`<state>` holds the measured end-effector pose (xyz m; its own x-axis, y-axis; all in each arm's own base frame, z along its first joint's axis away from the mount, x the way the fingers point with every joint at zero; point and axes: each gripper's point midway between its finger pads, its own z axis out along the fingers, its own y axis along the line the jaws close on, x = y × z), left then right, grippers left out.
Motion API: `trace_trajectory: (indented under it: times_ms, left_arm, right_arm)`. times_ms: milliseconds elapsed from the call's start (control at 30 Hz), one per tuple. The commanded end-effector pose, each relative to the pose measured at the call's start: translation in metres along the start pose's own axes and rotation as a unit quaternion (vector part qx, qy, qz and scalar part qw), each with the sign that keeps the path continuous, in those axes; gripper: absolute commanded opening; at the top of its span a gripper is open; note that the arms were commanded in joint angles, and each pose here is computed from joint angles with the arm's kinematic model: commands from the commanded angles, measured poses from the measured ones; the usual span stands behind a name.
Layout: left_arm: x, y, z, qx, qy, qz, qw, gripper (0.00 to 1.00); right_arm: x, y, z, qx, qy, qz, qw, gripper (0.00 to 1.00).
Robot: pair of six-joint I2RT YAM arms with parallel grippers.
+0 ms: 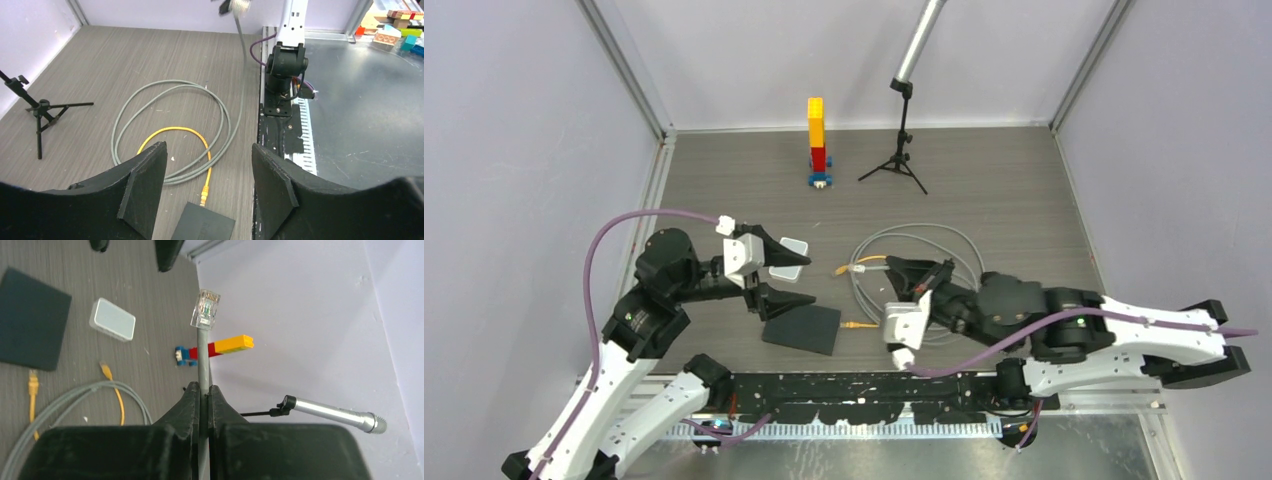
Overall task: Insert the plug into the switch port
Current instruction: Pick up the connector from the center of the board.
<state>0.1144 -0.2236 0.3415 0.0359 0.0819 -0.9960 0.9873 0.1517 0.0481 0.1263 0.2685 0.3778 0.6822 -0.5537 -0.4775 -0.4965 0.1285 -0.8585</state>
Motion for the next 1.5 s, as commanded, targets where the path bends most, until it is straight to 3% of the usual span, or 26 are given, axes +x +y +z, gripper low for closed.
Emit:
trace_trajectory:
  times_ms: [0, 533, 767, 900, 1100, 1333, 1467]
  left_arm:
    - [0.000, -0.001, -0.002, -0.003, -0.003, 0.011, 1.000, 0.64]
    - [-0.001, -0.003, -0.004, -0.004, -0.007, 0.015, 1.000, 0.64]
    - [-0.001, -0.003, -0.004, -0.004, -0.008, 0.016, 1.000, 0.64]
    - [-0.001, -0.003, -0.004, -0.004, -0.009, 0.016, 1.000, 0.64]
    - [-0.010, -0.003, -0.004, -0.005, -0.020, 0.025, 0.999, 0.63]
    - [-0.048, -0.016, -0.005, 0.024, -0.087, 0.028, 0.996, 0.63]
    - [-0.063, -0.027, -0.008, 0.047, -0.104, 0.021, 0.993, 0.62]
  right_arm:
    - [-0.030, -0.038, -0.027, 0.048, -0.099, 0.099, 0.989, 0.01]
    - [-0.064, -0.064, -0.088, 0.066, -0.281, 0.175, 0.941, 0.00]
    - [-0.065, -0.064, -0.099, 0.063, -0.303, 0.184, 0.933, 0.01]
    - [-0.063, -0.057, -0.090, 0.052, -0.284, 0.178, 0.941, 0.00]
    - [-0.046, -0.033, -0.059, 0.000, -0.177, 0.171, 0.969, 0.00]
    - [-0.029, 0.001, -0.032, -0.056, -0.082, 0.164, 0.981, 0.01]
    - [-0.033, 0.017, -0.021, -0.087, -0.071, 0.162, 0.980, 0.01]
